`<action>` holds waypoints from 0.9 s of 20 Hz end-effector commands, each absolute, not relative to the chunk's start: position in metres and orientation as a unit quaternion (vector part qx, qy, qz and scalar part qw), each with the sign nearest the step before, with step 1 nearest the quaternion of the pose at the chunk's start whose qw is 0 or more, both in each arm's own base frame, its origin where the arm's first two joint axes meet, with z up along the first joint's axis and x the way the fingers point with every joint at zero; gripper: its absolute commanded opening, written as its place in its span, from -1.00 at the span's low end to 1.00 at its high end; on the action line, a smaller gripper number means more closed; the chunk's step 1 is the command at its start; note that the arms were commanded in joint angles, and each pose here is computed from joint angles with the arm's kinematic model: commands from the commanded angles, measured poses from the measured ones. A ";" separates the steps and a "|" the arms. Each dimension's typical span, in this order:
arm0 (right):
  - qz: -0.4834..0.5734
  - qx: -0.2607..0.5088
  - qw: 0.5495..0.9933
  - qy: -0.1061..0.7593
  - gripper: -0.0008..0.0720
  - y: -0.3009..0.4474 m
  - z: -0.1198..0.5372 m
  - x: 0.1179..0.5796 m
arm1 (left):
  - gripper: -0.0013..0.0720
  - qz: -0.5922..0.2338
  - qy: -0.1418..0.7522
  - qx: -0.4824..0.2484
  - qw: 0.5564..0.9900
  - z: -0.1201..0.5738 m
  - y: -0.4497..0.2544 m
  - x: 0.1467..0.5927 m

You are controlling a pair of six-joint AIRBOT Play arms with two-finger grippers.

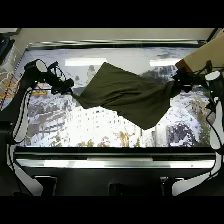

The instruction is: Fold the clothes and pants, and hang the long-sleeved shirts on hangers.

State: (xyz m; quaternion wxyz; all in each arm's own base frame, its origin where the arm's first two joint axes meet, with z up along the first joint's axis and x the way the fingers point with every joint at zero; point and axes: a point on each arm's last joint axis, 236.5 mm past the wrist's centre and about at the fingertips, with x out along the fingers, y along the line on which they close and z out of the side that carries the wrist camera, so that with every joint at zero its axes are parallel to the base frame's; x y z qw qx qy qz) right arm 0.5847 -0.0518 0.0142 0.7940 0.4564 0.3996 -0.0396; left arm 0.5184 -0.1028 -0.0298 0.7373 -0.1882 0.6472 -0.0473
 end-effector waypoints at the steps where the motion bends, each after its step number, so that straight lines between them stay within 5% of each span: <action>1: -0.015 0.478 0.765 0.432 0.27 -0.034 0.008 0.584 | -0.91 -0.050 0.652 -0.184 0.733 -0.032 -0.107 0.515; 8: -0.011 0.268 0.771 0.577 0.28 -0.085 0.033 0.421 | -0.91 -0.050 0.652 -0.185 0.733 -0.031 -0.107 0.515; 14: 0.027 0.461 0.673 0.578 0.28 0.041 -0.060 0.305 | -0.91 -0.052 0.653 -0.184 0.733 -0.031 -0.110 0.515; 18: 0.035 0.467 0.666 0.580 0.32 0.081 -0.079 0.292 | -0.91 -0.052 0.653 -0.184 0.733 -0.031 -0.110 0.515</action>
